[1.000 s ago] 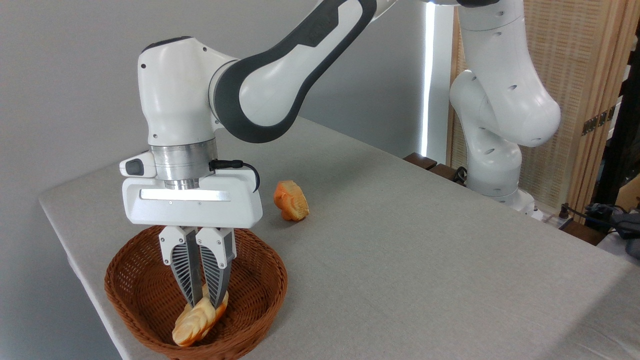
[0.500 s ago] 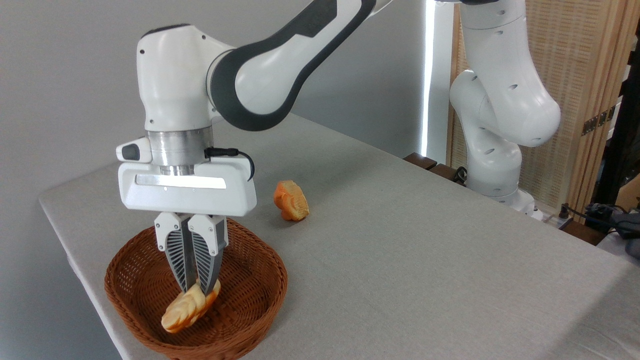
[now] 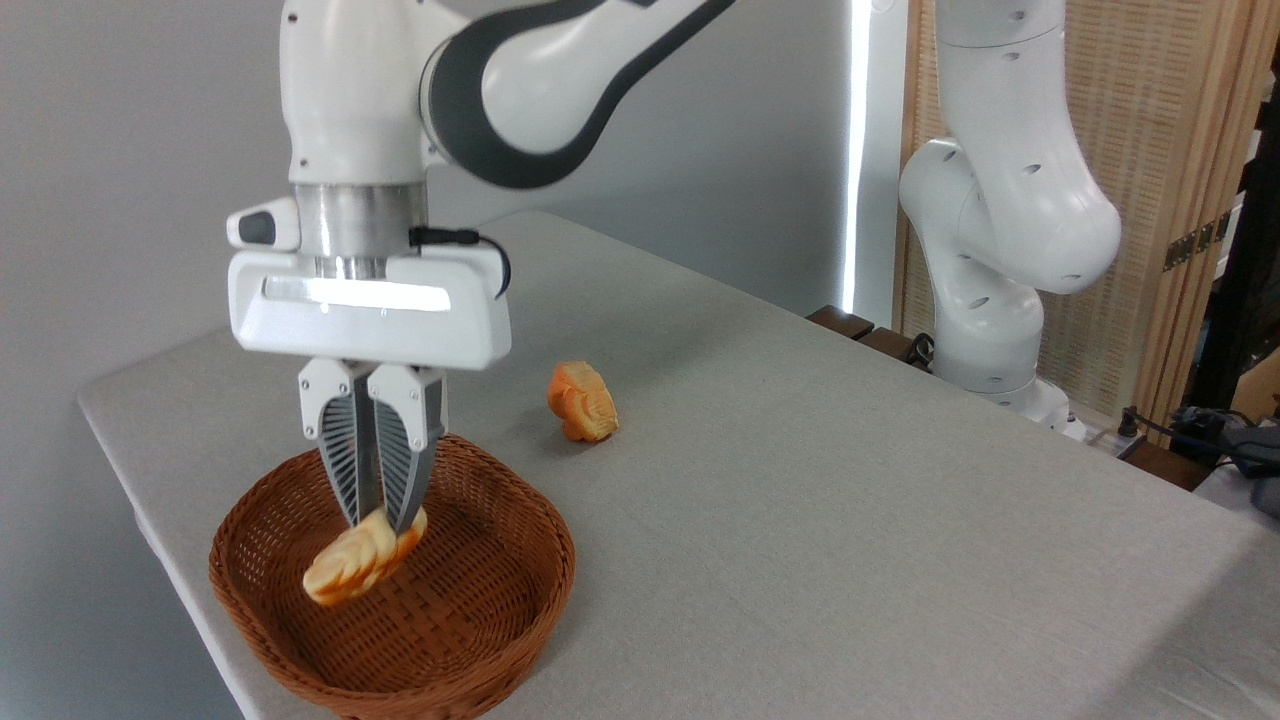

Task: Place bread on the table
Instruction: 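Lift the bread roll out of the basket and carry it over the table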

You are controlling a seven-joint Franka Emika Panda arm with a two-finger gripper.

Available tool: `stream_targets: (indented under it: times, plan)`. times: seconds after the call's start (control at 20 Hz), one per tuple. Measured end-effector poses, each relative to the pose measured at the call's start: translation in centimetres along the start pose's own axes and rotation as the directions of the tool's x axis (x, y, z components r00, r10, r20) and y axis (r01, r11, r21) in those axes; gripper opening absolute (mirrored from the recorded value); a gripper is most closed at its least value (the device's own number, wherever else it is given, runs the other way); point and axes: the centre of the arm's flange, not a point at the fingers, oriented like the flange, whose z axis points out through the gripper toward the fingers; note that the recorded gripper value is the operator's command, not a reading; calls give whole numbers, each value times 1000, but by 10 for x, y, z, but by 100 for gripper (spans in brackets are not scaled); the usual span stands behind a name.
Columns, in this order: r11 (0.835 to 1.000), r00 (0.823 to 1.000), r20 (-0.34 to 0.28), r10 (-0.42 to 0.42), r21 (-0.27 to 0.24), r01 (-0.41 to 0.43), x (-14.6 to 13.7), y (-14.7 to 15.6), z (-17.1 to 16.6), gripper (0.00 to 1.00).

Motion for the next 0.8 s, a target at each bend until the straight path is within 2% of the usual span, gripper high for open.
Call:
stream_targets:
  times: [0.3,0.4,0.55,0.8]
  plan:
    - [999,999,33,37,-11,-37,-13,4,-40,22]
    - [996,994,62,89,-28,-88,-19,3,-49,23]
    - [979,973,116,198,-63,-191,-31,1,-62,23]
    - [948,939,146,311,-120,-295,-43,2,-72,23]
